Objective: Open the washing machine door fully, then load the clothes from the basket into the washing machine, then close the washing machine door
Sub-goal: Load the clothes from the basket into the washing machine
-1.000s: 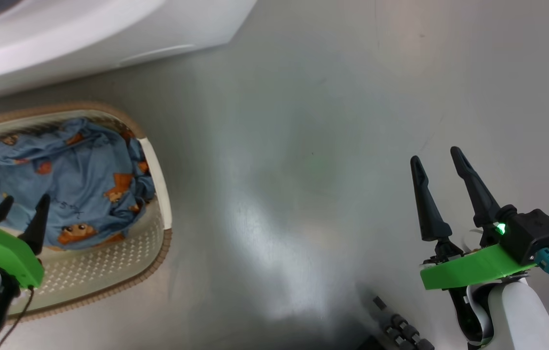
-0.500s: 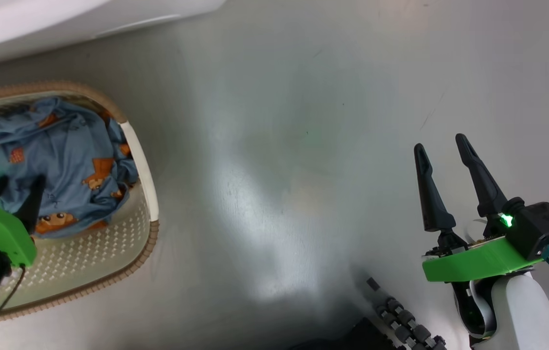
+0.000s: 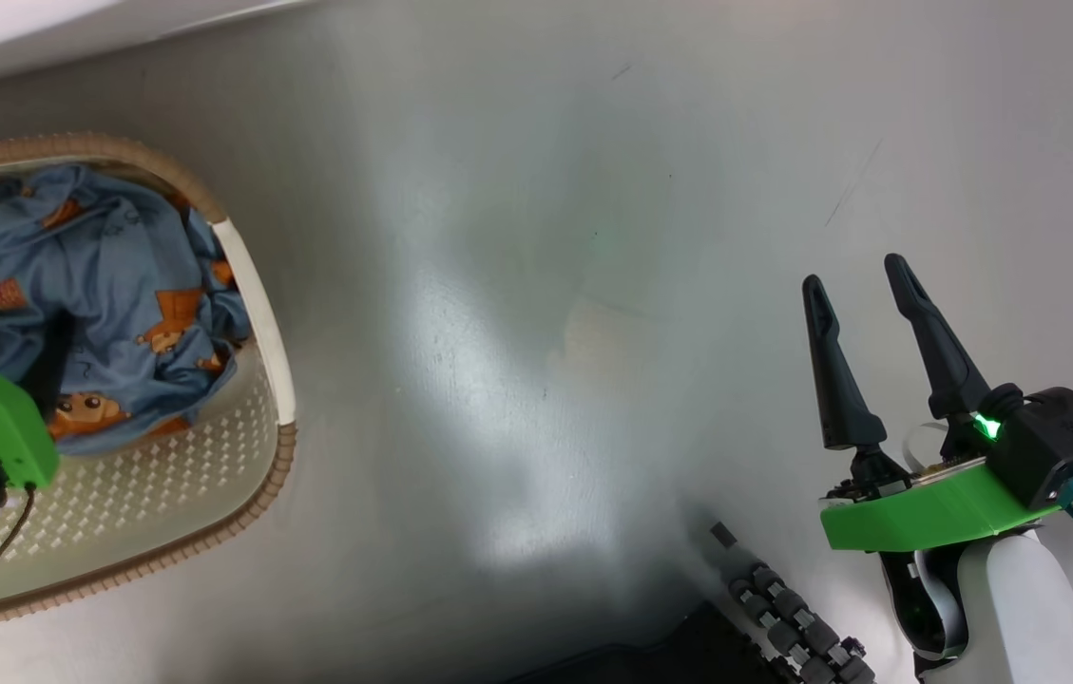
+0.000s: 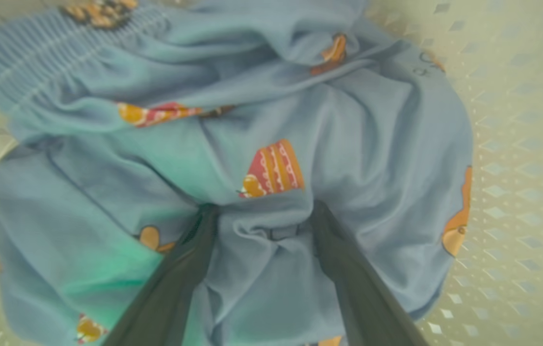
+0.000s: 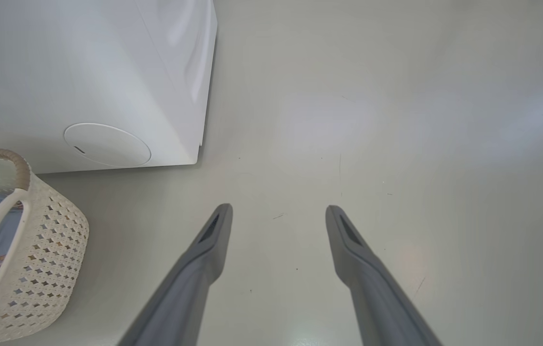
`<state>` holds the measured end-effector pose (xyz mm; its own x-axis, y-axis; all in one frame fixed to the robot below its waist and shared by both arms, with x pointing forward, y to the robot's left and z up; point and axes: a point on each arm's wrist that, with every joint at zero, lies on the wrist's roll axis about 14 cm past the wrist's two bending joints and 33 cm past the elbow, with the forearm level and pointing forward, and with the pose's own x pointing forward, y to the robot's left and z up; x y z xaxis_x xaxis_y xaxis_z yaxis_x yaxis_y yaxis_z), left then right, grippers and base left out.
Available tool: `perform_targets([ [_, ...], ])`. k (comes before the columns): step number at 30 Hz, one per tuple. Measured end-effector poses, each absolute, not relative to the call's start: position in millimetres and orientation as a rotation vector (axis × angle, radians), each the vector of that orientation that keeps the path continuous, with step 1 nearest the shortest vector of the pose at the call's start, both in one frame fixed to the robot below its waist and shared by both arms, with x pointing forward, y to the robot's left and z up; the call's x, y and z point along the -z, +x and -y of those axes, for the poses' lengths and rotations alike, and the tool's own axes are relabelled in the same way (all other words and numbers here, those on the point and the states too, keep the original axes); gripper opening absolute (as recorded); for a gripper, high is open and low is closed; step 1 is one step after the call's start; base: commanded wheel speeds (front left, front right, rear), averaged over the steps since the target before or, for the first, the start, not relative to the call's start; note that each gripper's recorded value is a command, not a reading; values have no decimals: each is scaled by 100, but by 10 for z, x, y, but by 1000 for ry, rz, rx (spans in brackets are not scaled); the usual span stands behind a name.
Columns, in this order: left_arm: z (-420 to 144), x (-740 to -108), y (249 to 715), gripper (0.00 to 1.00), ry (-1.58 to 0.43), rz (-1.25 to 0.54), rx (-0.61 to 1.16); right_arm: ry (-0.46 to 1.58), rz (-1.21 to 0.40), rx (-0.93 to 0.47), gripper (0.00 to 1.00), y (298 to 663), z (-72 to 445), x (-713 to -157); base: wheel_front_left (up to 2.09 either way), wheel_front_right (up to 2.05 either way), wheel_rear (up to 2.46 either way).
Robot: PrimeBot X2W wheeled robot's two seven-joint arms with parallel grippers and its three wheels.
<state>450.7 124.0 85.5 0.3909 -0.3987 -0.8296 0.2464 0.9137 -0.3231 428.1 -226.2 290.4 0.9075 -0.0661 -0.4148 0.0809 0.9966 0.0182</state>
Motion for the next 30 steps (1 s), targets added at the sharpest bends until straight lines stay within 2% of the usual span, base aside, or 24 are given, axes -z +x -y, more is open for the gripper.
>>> perform_targets([
  [4, -1183, -818, 4486, 100, -143, -1098, 431, 34, -430, 77, 100, 4284, 2265, -2880, 0, 0, 0],
  [5, -1171, -810, 4477, 78, -133, -1098, 440, 33, -430, 78, 100, 4289, 2270, -2872, 0, 0, 0],
  [8, -1164, -812, 4455, 31, -122, -1086, 449, 30, -430, 77, 100, 4296, 2271, -2864, 0, 0, 0],
  [9, -1150, -818, 4447, 11, -122, -1083, 452, 31, -429, 76, 100, 4300, 2266, -2865, 0, 0, 0],
  [10, -1135, -828, 4434, 0, -120, -1083, 458, 32, -427, 75, 100, 4304, 2264, -2868, 0, 0, 0],
  [24, -1113, -1340, 4442, 0, -210, -1005, 406, 61, -345, 56, 100, 4445, 2182, -3161, 0, 0, 0],
  [30, -1138, -1779, 4368, 0, -256, -915, 374, 63, -290, 50, 100, 4462, 2156, -3424, 0, 0, 0],
])
